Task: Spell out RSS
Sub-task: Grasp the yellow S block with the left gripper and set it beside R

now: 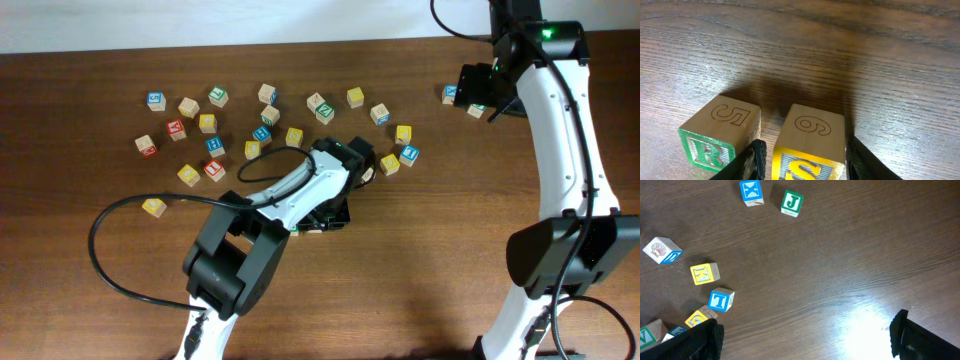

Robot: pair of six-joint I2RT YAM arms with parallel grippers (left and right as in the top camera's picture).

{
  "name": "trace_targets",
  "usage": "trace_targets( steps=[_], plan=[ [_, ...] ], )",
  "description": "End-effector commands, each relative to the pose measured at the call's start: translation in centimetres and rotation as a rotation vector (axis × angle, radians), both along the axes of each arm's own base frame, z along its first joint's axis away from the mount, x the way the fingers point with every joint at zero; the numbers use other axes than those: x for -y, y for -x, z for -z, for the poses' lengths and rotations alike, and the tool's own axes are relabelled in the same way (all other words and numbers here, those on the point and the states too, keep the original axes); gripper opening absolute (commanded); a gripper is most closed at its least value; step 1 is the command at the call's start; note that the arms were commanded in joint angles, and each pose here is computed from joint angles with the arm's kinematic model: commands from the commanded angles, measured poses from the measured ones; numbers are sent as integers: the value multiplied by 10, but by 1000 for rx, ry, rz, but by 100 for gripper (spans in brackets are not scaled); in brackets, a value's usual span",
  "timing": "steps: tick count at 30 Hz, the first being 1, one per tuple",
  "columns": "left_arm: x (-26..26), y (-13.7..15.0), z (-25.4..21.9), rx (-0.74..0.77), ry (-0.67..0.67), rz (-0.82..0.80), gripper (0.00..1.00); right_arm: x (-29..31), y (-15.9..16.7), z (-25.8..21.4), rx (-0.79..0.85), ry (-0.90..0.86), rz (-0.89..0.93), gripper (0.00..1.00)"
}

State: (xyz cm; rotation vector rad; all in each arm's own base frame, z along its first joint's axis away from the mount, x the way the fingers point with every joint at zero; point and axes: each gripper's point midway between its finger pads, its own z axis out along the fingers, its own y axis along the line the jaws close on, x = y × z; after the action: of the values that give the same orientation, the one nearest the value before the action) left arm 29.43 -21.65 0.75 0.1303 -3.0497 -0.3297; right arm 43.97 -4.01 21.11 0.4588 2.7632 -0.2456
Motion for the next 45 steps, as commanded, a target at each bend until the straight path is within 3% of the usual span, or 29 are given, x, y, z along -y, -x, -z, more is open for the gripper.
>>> trace_targets(
  steps=[1, 11, 26, 30, 33, 37, 45],
  plan=[
    [10, -13, -12, 34, 34, 15, 43, 1, 0, -2, 7, 0, 4, 98],
    [11, -14, -20, 23, 46, 9, 37, 1, 0, -2, 6, 0, 4, 98],
    [7, -11, -8, 13, 38, 55, 39, 1, 0, -2, 7, 0, 4, 98],
    [5, -8, -8, -1, 33, 61, 25, 1, 0, -2, 6, 0, 4, 98],
    [8, -1, -9, -38, 54, 44, 21, 1, 0, -2, 7, 0, 4, 98],
    [3, 6, -10, -54, 27, -8, 20, 1, 0, -2, 7, 0, 4, 98],
    [-18, -14, -11, 8, -34, -25, 21, 1, 0, -2, 7, 0, 4, 98]
  ],
)
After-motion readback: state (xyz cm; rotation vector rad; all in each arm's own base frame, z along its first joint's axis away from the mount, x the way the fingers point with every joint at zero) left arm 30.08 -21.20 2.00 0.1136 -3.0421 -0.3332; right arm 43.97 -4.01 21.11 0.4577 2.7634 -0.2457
